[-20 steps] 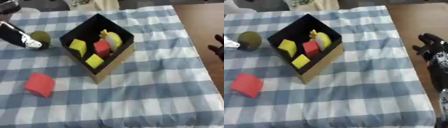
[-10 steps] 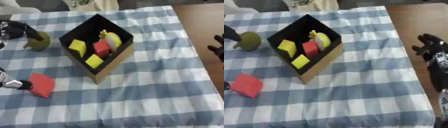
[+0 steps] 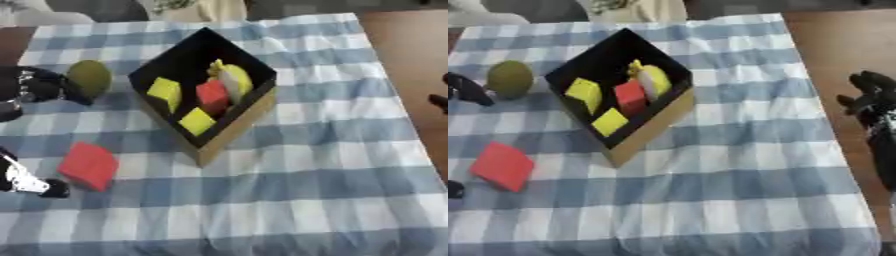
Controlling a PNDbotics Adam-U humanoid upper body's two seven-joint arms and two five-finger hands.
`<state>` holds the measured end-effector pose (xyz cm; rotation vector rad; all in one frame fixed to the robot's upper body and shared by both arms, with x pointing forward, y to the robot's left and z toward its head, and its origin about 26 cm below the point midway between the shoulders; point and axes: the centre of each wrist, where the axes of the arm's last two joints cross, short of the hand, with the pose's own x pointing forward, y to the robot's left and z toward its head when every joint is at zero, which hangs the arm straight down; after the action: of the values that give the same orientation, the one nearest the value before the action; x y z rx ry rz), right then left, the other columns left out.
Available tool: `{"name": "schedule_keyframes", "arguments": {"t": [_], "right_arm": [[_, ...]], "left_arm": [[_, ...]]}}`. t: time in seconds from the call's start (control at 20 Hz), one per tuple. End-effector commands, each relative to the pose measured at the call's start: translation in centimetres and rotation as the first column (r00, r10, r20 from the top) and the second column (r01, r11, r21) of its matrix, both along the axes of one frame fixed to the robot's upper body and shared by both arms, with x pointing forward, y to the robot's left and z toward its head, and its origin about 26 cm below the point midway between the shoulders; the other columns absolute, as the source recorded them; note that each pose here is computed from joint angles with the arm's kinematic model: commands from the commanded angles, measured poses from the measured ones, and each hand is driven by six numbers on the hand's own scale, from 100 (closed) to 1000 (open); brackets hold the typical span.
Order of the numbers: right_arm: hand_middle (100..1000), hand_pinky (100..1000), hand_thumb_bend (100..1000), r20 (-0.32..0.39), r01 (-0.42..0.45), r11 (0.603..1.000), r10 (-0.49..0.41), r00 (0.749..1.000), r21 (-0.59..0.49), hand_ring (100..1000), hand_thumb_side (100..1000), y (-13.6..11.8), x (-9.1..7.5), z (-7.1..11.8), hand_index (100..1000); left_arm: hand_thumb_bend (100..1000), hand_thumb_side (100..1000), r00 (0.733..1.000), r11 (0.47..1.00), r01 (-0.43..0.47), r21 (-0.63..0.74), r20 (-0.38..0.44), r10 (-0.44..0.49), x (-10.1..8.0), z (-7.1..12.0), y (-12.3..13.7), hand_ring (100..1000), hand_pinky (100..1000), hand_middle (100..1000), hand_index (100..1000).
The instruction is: Pick up objects on the table and place them in the box.
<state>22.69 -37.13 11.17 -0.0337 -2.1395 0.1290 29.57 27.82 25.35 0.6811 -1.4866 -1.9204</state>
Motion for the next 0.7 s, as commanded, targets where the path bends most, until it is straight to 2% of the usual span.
{"name": "schedule_keyframes", "arguments": {"t": [0.05, 0.3, 0.7], "right_arm": [[446, 877, 100, 0.017, -0.006, 1.000, 0.006, 1.000, -0.016, 1000, 615, 0.1, 0.0, 0.7, 831], [444, 878, 100, 0.010, -0.008, 1.000, 0.008, 1.000, -0.014, 1000, 618, 0.2, 0.0, 0.6, 830], [441, 879, 100, 0.002, -0.009, 1.000, 0.009, 1.000, -0.009, 1000, 621, 0.4, 0.1, 0.6, 829]], "left_arm": [[731, 445, 0.999, 0.999, -0.036, -0.007, 0.012, 0.036, -0.1, 0.7, 0.0, 894, 933, 784, 907], [726, 419, 0.996, 0.996, -0.082, -0.046, -0.044, 0.080, 0.9, -0.6, 0.1, 889, 924, 793, 915], [745, 374, 0.989, 0.997, -0.082, -0.005, -0.127, 0.081, 2.1, -2.2, 0.3, 893, 927, 809, 912]]}}
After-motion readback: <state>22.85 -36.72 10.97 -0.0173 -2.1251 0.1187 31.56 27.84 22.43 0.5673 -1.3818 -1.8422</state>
